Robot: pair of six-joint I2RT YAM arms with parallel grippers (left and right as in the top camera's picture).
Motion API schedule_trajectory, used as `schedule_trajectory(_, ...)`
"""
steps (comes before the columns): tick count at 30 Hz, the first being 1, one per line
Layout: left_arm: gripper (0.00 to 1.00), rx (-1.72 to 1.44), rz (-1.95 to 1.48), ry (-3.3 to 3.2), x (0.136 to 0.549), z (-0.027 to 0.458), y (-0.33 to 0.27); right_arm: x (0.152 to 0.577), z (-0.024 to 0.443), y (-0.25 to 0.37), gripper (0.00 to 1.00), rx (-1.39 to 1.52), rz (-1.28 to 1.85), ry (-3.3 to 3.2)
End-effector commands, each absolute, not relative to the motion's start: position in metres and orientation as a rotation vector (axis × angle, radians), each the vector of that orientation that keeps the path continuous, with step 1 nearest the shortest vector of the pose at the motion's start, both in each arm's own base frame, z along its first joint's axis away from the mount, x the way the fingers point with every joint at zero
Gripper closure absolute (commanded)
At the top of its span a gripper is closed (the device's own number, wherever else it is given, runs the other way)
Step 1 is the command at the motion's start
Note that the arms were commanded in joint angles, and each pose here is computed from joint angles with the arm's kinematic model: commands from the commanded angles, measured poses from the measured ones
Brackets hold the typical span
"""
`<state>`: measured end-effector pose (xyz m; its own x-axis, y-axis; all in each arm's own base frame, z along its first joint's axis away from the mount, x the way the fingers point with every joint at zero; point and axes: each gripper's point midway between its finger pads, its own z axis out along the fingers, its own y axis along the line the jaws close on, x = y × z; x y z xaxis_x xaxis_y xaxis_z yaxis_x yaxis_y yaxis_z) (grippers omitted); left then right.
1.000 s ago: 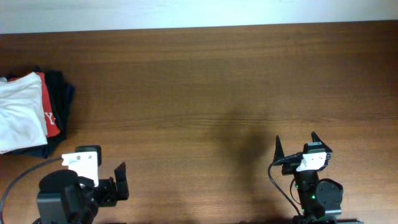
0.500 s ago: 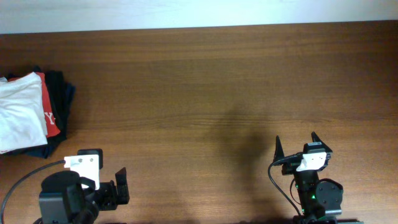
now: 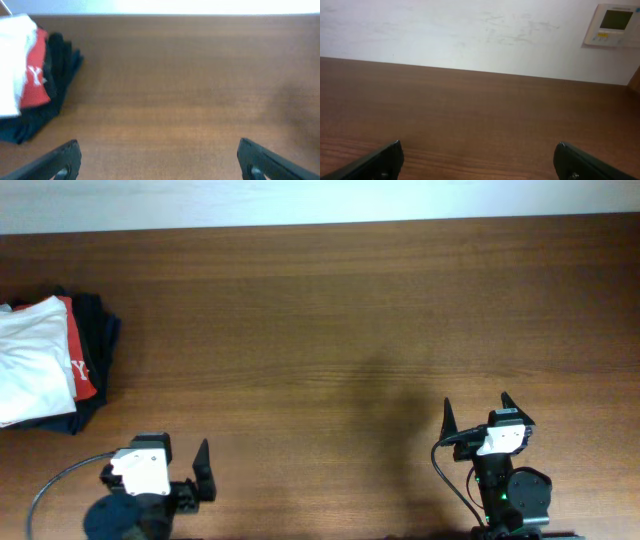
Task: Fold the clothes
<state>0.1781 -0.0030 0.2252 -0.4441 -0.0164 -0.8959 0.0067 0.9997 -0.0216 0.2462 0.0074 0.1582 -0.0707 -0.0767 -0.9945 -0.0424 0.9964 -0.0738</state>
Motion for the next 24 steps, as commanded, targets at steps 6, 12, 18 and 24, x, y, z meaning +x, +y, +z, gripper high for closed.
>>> schedule_trajectory(6, 0.01, 0.047, -0.058, 1.648, 0.234, 0.191, -0.014, 0.246, 0.156, 0.005, 0.01, -0.080, -0.037, 1.646)
schedule_trajectory(12, 0.01, 0.060, -0.002, 1.532, 0.246, 0.185, -0.010, 0.246, 0.156, 0.005, 0.01, -0.080, -0.037, 1.646)
schedule_trajectory(18, 0.01, 0.086, -0.030, 1.645, 0.245, 0.157, -0.016, 0.246, 0.156, 0.005, 0.01, -0.080, -0.037, 1.646)
schedule_trajectory(24, 0.01, 0.085, -0.029, 1.646, 0.245, 0.157, -0.016, 0.246, 0.156, 0.005, 0.01, -0.080, -0.037, 1.646)
